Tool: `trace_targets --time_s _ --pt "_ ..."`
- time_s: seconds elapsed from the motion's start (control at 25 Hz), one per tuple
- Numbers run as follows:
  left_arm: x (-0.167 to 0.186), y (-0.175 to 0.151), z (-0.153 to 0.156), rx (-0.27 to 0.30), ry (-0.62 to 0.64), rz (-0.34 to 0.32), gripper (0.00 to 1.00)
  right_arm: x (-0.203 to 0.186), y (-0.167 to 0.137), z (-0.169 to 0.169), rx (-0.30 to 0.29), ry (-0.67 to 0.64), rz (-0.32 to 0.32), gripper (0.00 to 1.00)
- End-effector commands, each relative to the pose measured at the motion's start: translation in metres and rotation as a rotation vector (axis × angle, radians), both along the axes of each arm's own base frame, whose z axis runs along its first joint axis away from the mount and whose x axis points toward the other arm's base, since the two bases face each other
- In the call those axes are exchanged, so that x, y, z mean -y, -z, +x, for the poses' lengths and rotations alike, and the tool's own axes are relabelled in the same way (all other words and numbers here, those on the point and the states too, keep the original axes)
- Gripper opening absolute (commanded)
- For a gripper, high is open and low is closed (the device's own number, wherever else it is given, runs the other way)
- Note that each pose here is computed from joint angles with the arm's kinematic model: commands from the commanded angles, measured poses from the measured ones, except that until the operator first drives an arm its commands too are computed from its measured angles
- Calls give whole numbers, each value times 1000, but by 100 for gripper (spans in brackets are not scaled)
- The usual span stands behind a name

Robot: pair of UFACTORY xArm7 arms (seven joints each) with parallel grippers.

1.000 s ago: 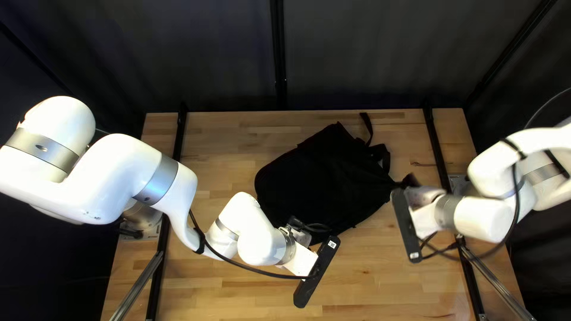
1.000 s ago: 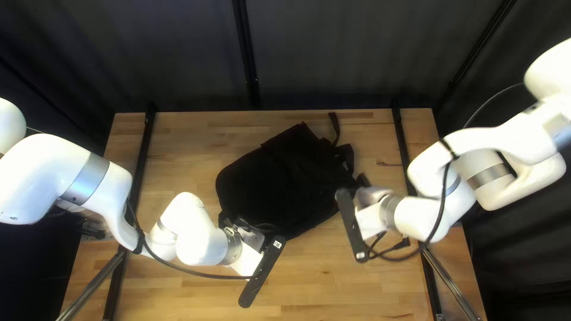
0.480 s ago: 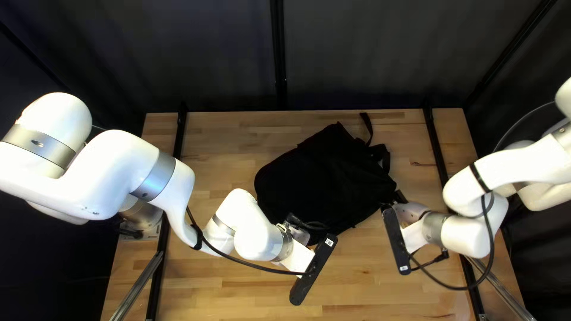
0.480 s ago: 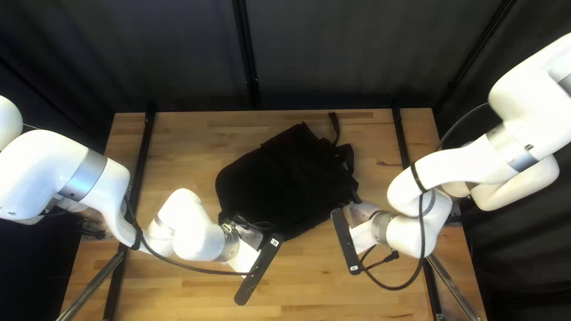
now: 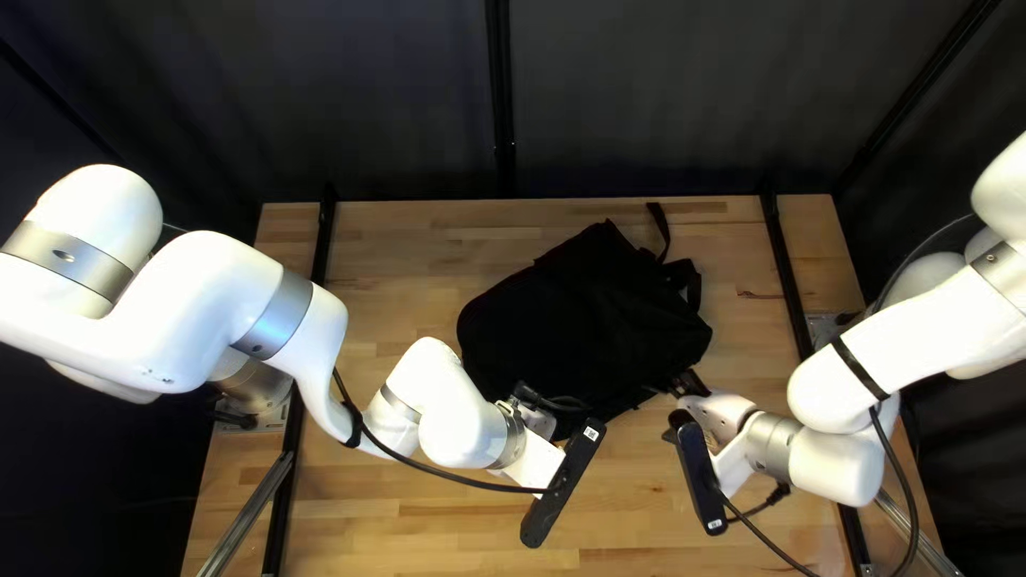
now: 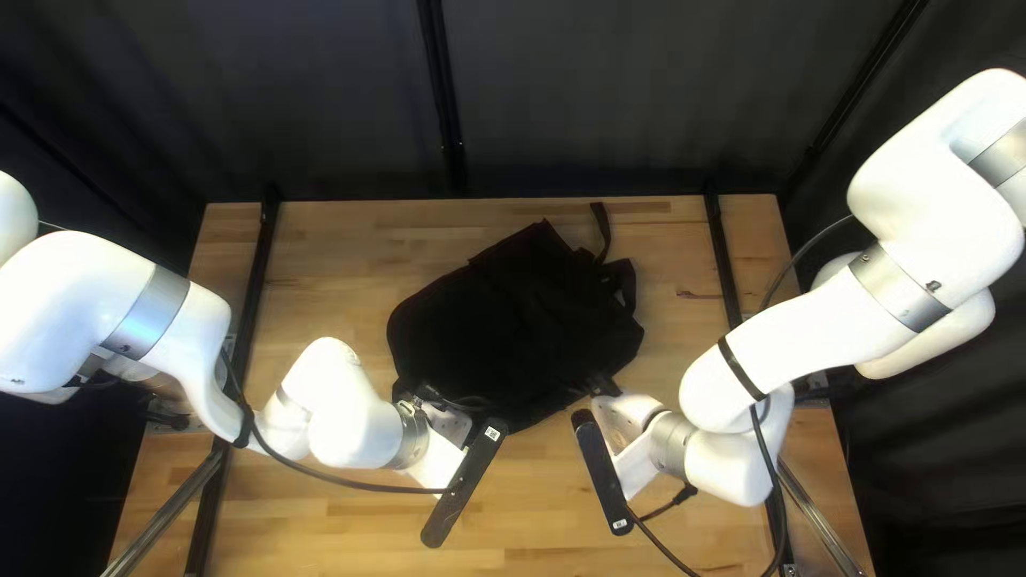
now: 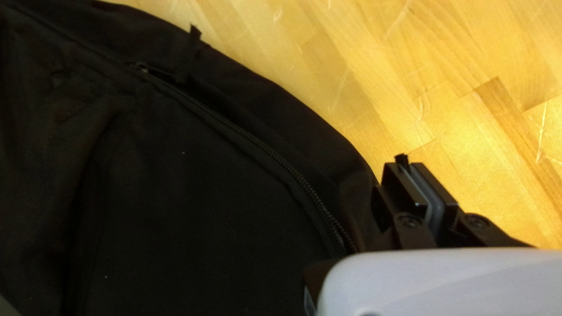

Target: Remove a lunch box from a kids backpack

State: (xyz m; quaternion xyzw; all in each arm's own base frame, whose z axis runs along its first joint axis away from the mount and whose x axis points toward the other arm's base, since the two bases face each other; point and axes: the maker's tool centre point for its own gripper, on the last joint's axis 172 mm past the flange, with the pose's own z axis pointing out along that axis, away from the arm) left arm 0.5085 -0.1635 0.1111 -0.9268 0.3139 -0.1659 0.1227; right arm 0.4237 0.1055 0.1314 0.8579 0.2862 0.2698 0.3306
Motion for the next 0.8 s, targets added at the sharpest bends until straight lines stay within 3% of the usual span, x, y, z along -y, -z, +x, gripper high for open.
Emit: trace_targets --time_s 0.04,0.28,0.36,0.4,0.44,0.48,0.8 --pt "-2 -3 1 14 2 7 0 20 8 29 28 -17 34 100" --pt "-2 1 2 27 5 12 0 26 11 65 61 -38 61 98" --pt "-1 2 1 32 6 13 0 26 13 71 65 -39 69 76" --pt "-1 2 2 33 6 14 0 26 14 72 66 -38 72 35" --pt "0 3 2 36 7 15 0 27 15 71 67 -36 76 22" --pt "0 3 2 37 7 16 0 28 15 71 67 -36 77 0" --pt "-17 4 -6 44 16 15 0 25 17 51 38 -26 88 0"
